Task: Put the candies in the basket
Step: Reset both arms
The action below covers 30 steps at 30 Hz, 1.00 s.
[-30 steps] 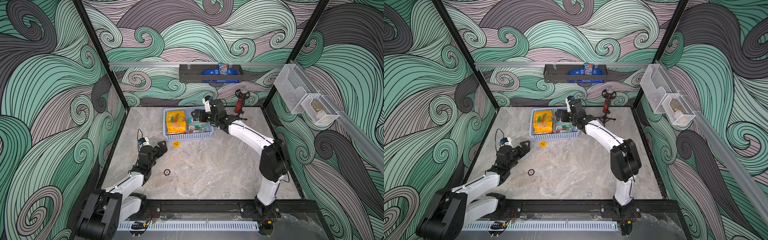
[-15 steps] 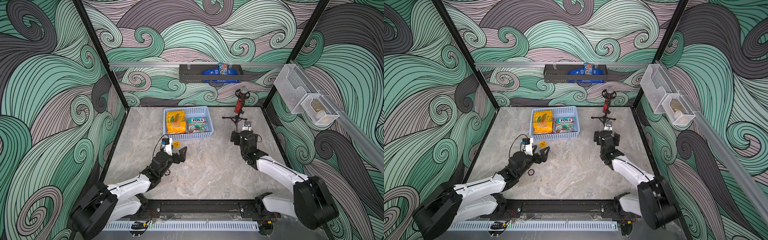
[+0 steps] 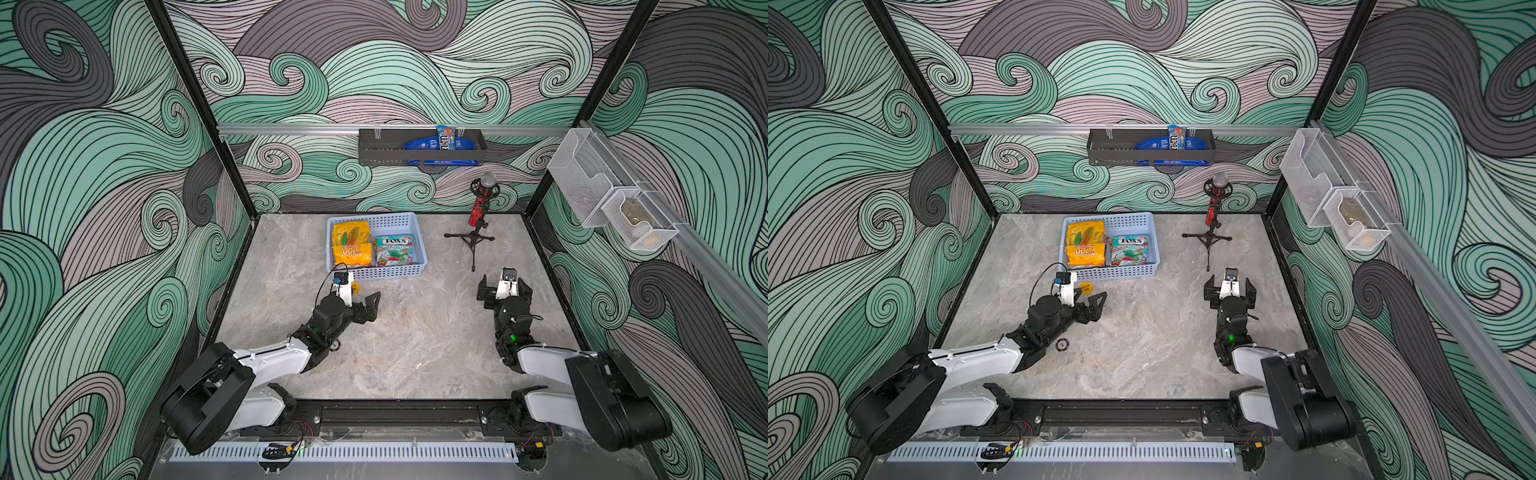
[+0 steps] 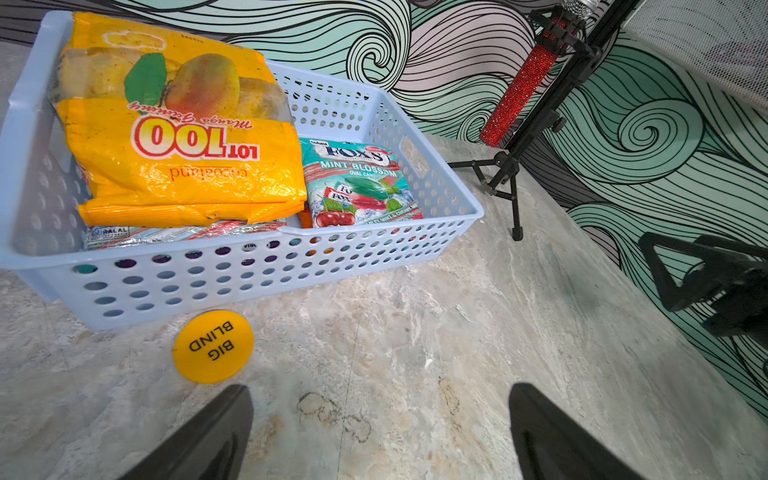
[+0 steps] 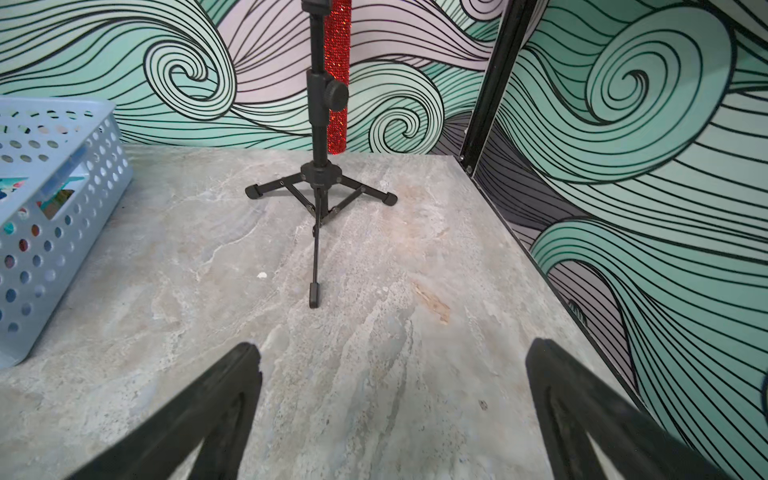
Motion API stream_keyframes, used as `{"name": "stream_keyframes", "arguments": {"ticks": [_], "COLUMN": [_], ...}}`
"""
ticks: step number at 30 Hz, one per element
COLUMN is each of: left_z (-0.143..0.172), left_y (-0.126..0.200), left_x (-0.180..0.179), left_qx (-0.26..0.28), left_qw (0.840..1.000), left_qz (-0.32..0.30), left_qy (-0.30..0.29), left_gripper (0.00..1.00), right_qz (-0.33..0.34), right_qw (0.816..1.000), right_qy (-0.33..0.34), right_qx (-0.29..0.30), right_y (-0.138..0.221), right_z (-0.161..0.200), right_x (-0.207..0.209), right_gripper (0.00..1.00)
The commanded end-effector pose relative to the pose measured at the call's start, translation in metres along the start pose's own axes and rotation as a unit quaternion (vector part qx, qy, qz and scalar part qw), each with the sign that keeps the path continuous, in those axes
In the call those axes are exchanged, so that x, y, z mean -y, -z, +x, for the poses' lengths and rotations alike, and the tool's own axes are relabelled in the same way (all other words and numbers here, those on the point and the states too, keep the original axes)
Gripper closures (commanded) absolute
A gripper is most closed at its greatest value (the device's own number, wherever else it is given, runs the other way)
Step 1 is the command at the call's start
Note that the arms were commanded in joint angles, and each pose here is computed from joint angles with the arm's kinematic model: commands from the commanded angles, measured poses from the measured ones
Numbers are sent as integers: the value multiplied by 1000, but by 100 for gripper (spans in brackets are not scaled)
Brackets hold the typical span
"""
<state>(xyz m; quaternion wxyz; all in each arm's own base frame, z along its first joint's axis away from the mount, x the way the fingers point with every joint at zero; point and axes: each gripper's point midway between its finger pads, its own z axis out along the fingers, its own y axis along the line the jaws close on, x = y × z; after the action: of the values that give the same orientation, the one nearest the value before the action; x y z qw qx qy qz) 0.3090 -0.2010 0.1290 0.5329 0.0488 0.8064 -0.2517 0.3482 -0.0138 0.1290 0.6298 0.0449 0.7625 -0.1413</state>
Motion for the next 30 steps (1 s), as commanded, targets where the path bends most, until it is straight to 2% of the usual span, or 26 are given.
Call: {"name": "stream_keyframes", "arguments": {"ticks": [1,7,10,13,15,18,20,23,25,27,28,30], "left_z": [-14,-14,-14,-13,-14,-15,-15,-15,-16,-24,-36,-62], "left_y": [-4,-9,-11,-11,-10,-8,-7,-4,-2,4,8,18], "left_x": [-2,-10,-10,-11,-11,-13,-15,-17,-14,-14,-18,-33], "left_qx": [16,-3,-6,-7,-6,2,12,24,29,56,87,140], "left_qw": [1000,998,998,998,998,998,998,998,998,996,992,979], "left_qz": [-21,-56,-59,-61,-63,-64,-67,-64,-53,-52,-66,-127], "left_qy": [-3,3,1,3,5,12,16,10,-11,-41,-63,-78], "left_gripper": [1,1,1,1,1,1,1,1,1,1,1,1], "right_qz": [4,7,6,-51,-49,-33,-70,-87,-75,-73,-73,-73], "right_qw": [999,998,995,990,991,992,994,992,992,992,992,992], "right_qy": [-10,-67,-97,-84,-83,-88,-64,-47,-40,-40,-40,-40], "right_qx": [36,-19,-3,101,97,90,51,81,92,92,92,91], "right_y": [-17,-47,-46,-10,-1,-10,-25,-13,-7,-6,-7,-7], "right_z": [-24,-9,-11,-19,-16,-14,-9,-16,-18,-17,-18,-17], "right_x": [1,26,33,20,22,25,7,-1,-1,-1,-1,-1], "right_gripper": [0,0,0,0,0,0,0,0,0,0,0,0]}}
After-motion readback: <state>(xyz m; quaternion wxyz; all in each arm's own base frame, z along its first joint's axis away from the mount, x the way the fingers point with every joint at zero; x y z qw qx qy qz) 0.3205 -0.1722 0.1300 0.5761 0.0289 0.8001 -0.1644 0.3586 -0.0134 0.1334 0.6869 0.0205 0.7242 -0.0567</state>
